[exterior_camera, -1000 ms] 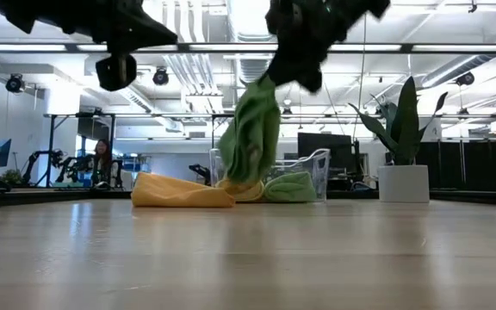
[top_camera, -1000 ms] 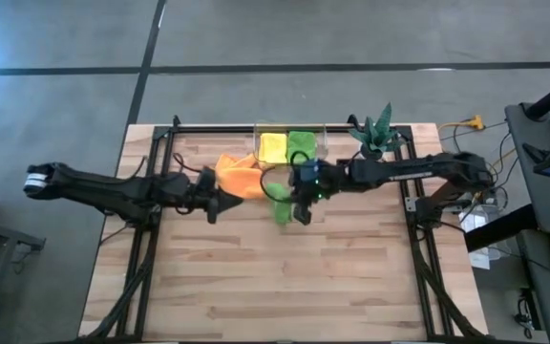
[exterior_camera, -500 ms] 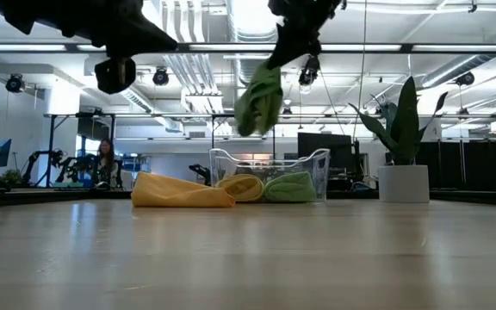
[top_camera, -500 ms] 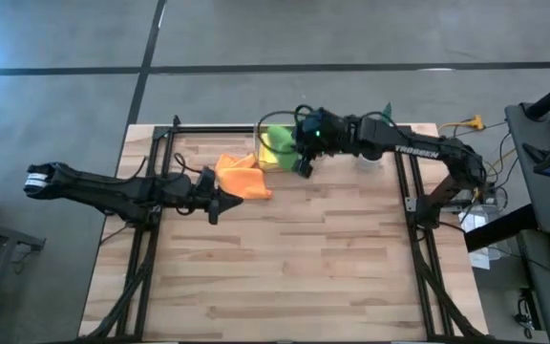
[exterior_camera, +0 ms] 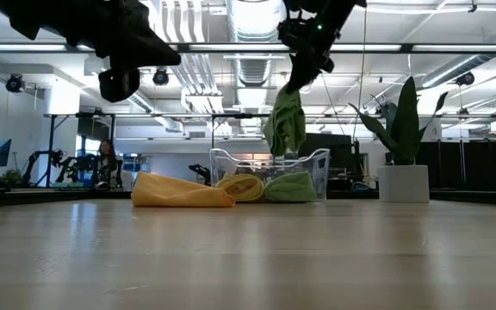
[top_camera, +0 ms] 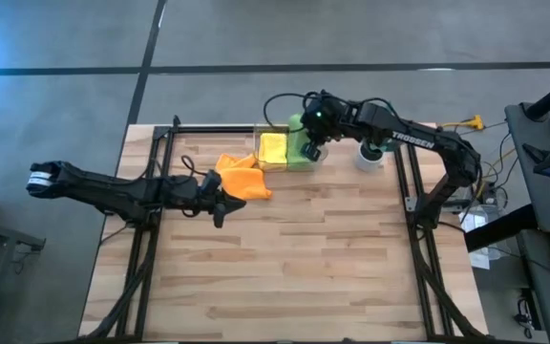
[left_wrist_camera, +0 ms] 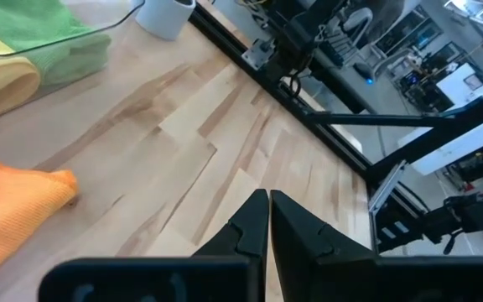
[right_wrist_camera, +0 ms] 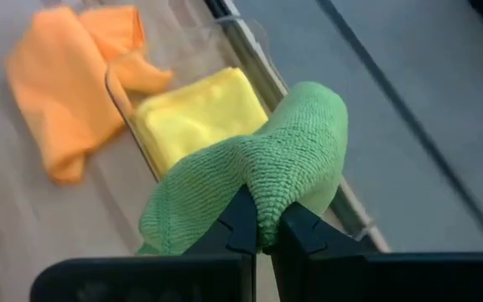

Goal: Fold microfiber towels
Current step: Put the folded green microfiber towel into the transparent bin

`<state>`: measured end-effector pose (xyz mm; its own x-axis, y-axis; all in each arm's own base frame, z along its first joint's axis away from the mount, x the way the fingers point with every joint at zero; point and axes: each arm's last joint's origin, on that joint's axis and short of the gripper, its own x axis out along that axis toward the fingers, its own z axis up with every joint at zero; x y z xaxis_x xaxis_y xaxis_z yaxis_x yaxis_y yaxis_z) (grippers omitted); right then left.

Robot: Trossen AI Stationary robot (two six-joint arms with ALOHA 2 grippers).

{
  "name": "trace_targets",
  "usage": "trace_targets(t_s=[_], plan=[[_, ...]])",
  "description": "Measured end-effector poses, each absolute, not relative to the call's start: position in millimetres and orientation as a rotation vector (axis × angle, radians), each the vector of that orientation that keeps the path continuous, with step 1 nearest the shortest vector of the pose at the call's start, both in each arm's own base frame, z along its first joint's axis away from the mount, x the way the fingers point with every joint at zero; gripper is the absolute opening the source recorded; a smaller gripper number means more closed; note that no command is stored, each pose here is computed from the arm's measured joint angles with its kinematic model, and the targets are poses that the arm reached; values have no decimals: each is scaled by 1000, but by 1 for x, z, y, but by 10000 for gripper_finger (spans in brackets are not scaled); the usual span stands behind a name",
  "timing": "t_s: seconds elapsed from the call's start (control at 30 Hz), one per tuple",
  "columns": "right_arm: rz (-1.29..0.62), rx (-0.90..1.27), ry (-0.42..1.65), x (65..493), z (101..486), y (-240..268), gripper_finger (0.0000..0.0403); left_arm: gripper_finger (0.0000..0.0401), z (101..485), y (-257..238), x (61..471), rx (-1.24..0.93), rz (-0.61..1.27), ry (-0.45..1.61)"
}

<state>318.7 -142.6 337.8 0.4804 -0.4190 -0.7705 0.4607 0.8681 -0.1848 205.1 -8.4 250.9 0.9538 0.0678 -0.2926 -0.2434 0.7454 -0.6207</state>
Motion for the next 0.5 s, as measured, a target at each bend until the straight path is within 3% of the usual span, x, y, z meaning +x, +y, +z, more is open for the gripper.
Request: trace_targets(t_s=[0.5], plan=[[-684, 600, 674, 343, 320, -165, 9, 0, 247, -9, 208, -708, 179, 277]])
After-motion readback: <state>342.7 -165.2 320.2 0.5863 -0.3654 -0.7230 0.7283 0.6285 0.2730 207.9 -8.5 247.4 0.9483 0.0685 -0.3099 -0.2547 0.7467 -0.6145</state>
